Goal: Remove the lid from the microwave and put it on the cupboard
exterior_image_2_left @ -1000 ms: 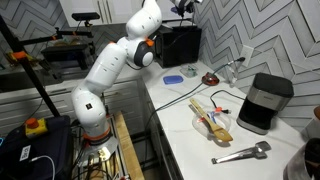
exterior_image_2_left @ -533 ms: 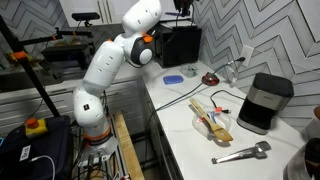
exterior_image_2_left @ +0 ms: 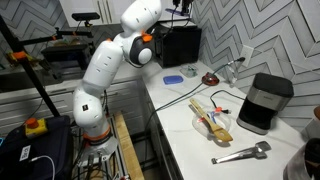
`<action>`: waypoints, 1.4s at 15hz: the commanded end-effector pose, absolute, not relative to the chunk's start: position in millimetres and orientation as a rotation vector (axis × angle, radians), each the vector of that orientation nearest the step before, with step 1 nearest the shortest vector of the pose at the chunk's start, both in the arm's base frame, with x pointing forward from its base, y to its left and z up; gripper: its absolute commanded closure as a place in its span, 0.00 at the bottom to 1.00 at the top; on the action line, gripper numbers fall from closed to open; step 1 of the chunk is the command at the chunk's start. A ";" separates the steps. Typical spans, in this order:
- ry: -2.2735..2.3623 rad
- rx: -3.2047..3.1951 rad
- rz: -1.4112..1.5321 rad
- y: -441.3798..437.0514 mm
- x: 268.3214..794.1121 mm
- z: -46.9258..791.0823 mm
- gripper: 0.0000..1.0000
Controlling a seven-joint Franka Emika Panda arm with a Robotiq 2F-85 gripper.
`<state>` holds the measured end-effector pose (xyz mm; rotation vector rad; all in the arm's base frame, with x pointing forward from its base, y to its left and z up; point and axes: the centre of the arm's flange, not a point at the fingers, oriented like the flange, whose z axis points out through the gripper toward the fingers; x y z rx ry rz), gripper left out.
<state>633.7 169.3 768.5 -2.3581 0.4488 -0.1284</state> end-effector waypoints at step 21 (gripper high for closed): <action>0.559 -2.735 -0.032 61.4 667.0 682.4 0.93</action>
